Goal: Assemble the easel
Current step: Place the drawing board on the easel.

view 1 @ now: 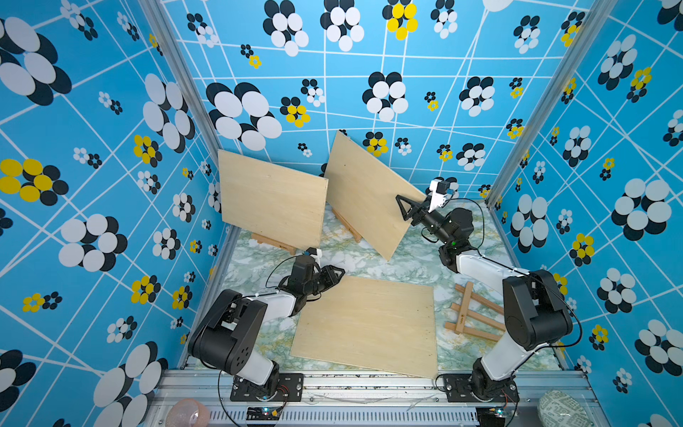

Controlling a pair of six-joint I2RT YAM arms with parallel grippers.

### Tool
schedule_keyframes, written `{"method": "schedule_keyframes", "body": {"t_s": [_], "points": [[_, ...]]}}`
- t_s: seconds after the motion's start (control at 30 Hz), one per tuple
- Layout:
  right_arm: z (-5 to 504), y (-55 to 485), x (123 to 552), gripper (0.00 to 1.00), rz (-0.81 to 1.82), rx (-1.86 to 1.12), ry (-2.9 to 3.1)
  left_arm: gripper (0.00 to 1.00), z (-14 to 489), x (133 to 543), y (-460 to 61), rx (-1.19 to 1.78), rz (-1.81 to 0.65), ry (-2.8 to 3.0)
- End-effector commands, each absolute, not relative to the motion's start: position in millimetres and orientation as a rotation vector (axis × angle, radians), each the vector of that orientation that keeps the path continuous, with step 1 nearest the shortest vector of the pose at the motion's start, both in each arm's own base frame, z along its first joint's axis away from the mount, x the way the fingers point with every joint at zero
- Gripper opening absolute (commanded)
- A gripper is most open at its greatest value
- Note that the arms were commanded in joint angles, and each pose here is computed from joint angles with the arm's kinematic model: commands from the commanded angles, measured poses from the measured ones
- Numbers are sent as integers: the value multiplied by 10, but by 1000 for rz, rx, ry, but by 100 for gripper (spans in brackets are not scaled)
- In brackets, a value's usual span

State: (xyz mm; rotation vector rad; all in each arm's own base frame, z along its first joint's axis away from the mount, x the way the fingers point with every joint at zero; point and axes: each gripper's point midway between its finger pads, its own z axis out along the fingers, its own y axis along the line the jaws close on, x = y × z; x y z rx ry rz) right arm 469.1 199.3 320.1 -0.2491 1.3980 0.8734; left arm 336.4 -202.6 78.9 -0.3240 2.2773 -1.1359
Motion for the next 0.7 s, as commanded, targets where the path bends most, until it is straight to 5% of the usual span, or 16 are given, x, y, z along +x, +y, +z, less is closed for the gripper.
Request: {"method": "schedule_keyframes", "body": {"t_s": [0.0,0.33,0.67], "points": [[3300,1981,4581,77,901,-255,1367,42,734,3361,-2012,-335,-1146,2282],[3074,2104,4561,73,1025,-267,1409,42,668,3363,-2016,-342,-1145,2297],[2957,2149,4642,56,1127,-231,1408,42,614,3358,-2012,-349,-1142,2307]]}}
